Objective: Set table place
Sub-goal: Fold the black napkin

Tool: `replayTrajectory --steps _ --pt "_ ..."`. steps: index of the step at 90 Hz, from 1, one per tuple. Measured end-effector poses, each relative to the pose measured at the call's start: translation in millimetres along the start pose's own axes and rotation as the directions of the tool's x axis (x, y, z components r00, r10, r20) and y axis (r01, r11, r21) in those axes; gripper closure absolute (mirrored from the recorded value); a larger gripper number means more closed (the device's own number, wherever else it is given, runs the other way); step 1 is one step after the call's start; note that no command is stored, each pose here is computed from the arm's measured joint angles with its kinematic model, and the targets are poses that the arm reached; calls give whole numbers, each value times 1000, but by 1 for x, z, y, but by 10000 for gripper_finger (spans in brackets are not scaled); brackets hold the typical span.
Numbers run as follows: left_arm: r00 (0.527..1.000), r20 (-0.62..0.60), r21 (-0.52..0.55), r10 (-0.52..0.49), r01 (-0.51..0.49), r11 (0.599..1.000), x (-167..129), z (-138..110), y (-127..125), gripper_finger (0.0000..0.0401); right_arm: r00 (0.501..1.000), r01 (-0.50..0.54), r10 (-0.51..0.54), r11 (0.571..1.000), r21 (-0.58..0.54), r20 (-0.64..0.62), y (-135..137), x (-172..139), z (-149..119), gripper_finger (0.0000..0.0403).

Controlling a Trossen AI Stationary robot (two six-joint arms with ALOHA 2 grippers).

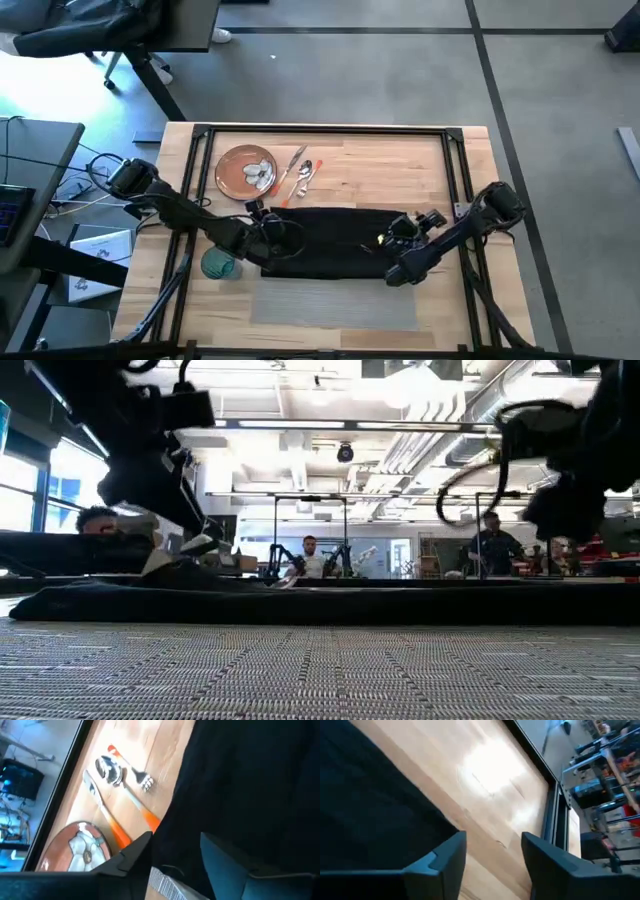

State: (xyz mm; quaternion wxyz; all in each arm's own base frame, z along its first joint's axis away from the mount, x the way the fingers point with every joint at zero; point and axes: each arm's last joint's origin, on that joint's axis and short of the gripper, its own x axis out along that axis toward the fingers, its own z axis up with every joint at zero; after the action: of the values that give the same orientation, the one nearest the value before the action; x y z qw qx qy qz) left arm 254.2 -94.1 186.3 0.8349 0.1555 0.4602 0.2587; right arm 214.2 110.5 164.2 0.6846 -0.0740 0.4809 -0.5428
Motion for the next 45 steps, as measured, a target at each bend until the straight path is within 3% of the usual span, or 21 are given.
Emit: replayTrajectory --steps 11,22,31,45 --pt "990 -21 65 -137 138 988 -11 13 -3 241 986 -168 168 986 -9 1 -15 -17 6 209" --pt "956 -71 131 -284 291 948 -17 16 -8 240 922 -386 388 917 -100 2 -29 -35 13 208" --pt "953 -103 156 -284 297 942 -11 14 -5 240 862 -501 507 855 -133 16 -39 -42 24 208" --pt "951 -187 158 -246 277 948 1 9 8 240 824 -562 566 806 -186 -39 -49 -32 44 208"
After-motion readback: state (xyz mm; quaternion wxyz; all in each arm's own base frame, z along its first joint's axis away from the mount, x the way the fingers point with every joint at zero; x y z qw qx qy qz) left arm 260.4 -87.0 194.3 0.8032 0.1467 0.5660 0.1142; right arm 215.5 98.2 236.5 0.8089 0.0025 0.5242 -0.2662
